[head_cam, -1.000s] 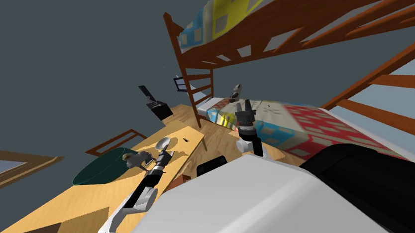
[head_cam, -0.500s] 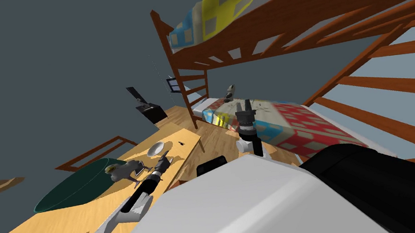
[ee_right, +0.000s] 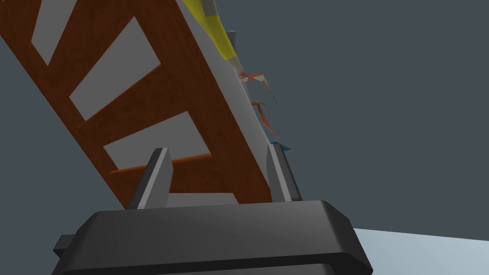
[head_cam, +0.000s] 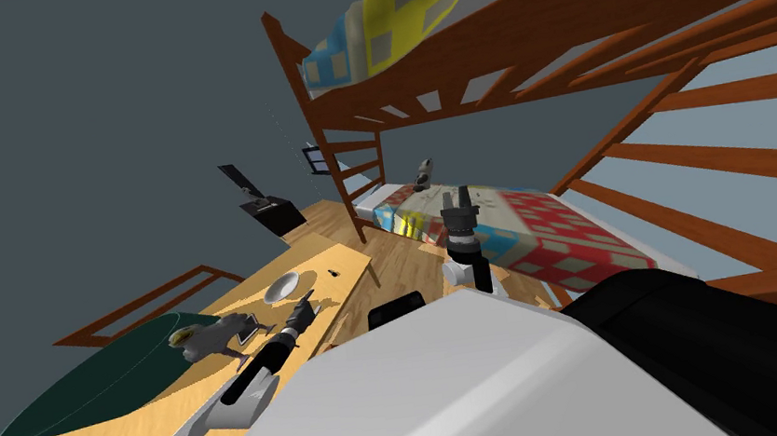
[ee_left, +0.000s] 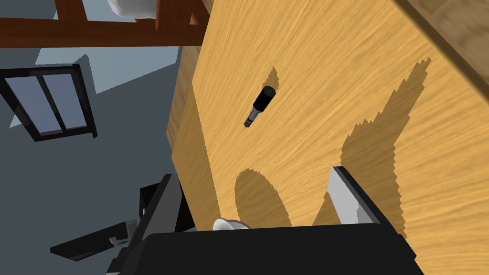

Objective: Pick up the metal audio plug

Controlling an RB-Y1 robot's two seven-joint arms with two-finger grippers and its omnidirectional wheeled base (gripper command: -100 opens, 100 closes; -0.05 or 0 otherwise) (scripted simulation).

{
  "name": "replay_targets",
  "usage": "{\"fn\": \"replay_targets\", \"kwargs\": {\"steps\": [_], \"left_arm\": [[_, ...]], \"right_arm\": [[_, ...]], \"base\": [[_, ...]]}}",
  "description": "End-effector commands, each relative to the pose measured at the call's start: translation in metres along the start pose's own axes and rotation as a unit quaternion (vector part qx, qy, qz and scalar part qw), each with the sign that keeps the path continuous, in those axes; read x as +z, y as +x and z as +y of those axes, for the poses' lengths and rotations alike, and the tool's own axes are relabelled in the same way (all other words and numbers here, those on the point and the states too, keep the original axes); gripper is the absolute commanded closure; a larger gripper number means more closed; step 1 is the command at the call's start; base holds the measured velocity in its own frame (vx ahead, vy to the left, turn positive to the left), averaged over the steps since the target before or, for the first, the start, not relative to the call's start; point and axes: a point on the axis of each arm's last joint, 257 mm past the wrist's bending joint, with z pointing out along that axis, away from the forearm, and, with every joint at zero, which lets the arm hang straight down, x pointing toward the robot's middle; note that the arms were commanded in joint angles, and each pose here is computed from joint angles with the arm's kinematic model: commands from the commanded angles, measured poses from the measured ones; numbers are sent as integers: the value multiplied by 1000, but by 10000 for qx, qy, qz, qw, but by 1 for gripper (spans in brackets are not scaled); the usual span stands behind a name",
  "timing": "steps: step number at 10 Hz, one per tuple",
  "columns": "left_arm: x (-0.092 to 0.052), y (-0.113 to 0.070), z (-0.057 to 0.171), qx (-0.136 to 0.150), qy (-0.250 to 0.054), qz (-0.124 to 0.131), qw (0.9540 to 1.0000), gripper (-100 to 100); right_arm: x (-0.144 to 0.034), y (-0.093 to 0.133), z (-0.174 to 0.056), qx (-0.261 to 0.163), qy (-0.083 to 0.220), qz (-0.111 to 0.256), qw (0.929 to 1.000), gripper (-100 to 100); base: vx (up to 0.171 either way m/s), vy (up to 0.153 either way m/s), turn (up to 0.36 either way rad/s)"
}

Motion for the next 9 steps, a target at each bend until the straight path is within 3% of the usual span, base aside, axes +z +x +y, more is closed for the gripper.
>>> {"fn": "replay_targets", "kwargs": {"steps": [1, 6, 7, 9], "left_arm": [[0, 0, 1, 5, -5, -2, 10000, -100], [0, 0, 1, 5, -5, -2, 10000, -100], [-12, -14, 24, 152, -270, -127, 9994, -100], [-25, -27, 45, 291, -526, -237, 9979, -100]], "right_arm": [[0, 0, 0, 0, 0, 0, 10000, 0], [0, 0, 0, 0, 0, 0, 10000, 0], [0, 0, 0, 0, 0, 0, 10000, 0], [0, 0, 0, 1, 0, -1, 10000, 0]], "base": [[6, 5, 20], [1, 0, 1], [51, -83, -120], [99, -140, -119]]}}
